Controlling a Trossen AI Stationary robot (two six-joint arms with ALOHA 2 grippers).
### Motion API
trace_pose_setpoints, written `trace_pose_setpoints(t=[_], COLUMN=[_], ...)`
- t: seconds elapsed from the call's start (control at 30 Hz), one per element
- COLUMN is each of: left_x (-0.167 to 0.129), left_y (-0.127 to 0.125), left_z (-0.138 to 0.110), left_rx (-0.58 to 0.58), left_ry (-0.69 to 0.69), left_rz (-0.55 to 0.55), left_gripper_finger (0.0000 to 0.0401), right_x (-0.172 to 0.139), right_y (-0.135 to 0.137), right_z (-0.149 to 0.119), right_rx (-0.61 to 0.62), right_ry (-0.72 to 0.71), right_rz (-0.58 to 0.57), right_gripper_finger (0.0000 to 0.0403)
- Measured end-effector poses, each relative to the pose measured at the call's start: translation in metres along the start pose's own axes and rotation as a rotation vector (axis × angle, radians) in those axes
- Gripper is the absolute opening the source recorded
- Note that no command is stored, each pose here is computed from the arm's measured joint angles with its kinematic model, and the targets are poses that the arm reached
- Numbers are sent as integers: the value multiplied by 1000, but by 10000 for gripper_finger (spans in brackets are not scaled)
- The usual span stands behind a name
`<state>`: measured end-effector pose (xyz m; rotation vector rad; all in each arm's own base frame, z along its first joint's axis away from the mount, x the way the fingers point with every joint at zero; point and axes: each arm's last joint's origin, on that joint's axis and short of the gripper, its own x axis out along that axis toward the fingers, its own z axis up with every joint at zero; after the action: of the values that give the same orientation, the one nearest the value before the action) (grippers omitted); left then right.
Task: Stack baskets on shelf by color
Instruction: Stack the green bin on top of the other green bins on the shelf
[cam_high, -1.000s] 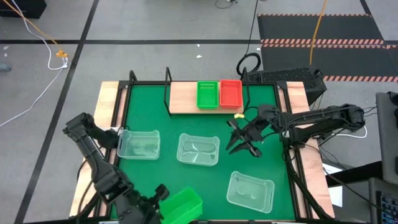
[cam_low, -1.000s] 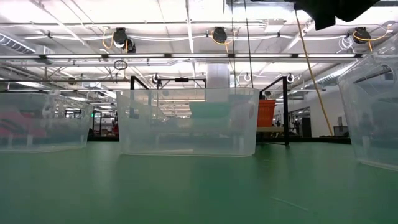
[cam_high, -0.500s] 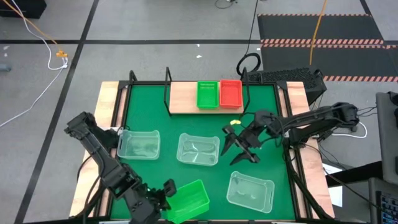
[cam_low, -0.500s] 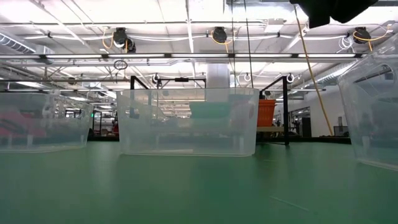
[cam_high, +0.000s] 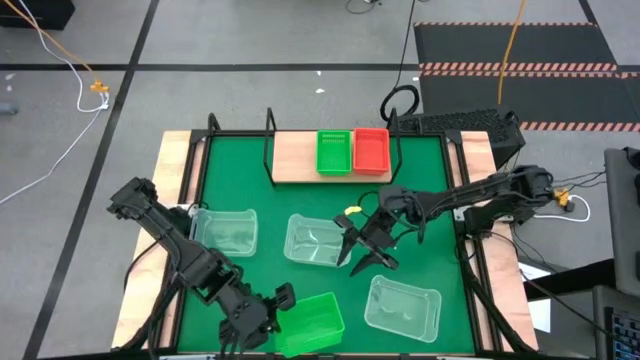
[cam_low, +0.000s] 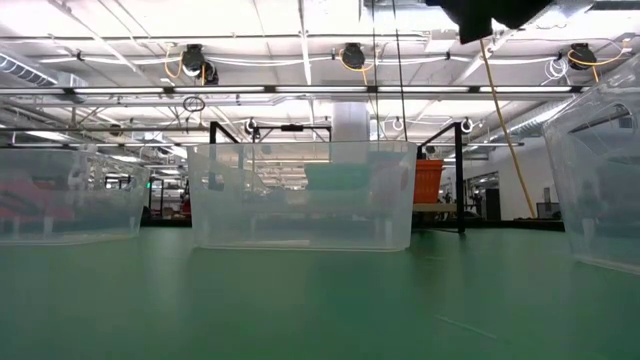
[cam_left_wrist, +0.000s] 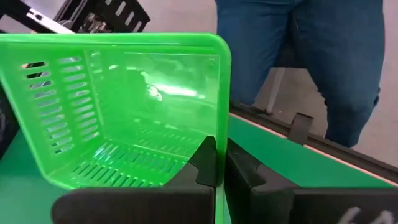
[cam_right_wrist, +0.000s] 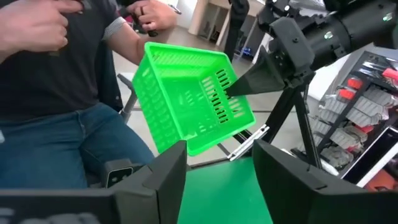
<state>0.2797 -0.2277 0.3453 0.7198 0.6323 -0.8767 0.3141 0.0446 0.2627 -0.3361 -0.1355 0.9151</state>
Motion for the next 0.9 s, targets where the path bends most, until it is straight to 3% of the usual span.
trace_pose_setpoints(t=[0.23, 0.53, 0.73, 0.9], left_x=[-1, -3, -2, 7], left_y=[14, 30, 35, 37], left_z=[-8, -18, -21, -24], left_rx=[-5, -12, -7, -20], left_ry=[-20, -33, -47, -31], left_rz=[-30, -41, -58, -85], left_gripper_finger=[7, 8, 16, 7], right_x=[7, 16, 16, 14], right_y=[-3, 6, 4, 0], right_z=[-7, -10, -15, -14], right_rx=[-12, -145, -168, -180], right_ry=[-3, 12, 110, 114], right_rz=[32, 69, -33, -90], right_gripper_finger=[166, 131, 99, 98])
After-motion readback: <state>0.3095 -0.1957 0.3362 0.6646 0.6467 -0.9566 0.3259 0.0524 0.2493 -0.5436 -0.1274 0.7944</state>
